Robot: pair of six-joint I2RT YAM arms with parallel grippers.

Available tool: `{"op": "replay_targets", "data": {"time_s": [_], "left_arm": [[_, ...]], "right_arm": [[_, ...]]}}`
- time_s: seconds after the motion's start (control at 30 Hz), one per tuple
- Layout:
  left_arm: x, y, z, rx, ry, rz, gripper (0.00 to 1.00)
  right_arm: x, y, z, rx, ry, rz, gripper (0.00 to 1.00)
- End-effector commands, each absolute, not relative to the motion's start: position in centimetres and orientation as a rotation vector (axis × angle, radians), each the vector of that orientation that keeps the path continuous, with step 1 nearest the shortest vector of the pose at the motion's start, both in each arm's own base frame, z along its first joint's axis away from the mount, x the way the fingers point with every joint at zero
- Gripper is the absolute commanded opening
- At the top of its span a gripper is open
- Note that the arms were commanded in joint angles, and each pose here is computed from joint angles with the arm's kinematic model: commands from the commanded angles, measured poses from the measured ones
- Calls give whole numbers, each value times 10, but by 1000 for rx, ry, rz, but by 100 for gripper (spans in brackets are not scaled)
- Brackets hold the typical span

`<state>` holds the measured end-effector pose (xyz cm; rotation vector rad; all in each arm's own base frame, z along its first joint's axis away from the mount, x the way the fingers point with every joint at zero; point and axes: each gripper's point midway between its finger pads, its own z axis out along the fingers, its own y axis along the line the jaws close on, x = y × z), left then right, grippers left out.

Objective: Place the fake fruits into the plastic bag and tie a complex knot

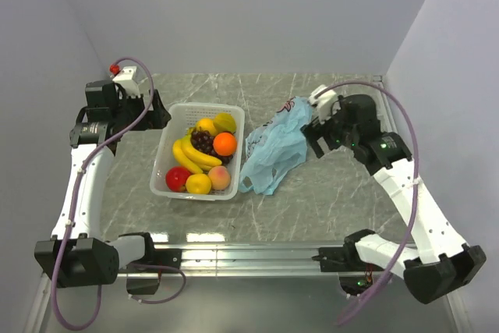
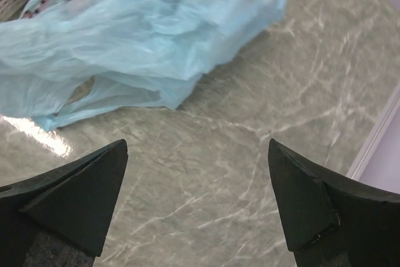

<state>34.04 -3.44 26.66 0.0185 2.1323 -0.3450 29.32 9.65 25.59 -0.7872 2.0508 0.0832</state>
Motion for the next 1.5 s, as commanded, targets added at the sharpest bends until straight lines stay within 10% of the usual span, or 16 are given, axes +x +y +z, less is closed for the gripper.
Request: {"op": "replay_targets", "data": {"time_s": [0.0, 0.7, 0.8, 0.93, 1.47], "left_arm": [[339, -49, 282, 60, 2102, -439, 99], [318, -73, 291, 152, 2094, -599, 99], [318, -74, 297, 145, 2073, -601, 99], [317, -79, 311, 165, 1993, -622, 99], [325, -150, 322, 333, 1767, -935, 99]], "right_arm": [[289, 122, 261, -950, 1969, -7, 100], [300, 236, 130, -1662, 1661, -377, 100], [306, 240, 122, -1635, 1690, -351, 72], [309, 236, 152, -1512, 1790, -195, 0], [305, 203, 343, -992, 1757, 621, 0]]}}
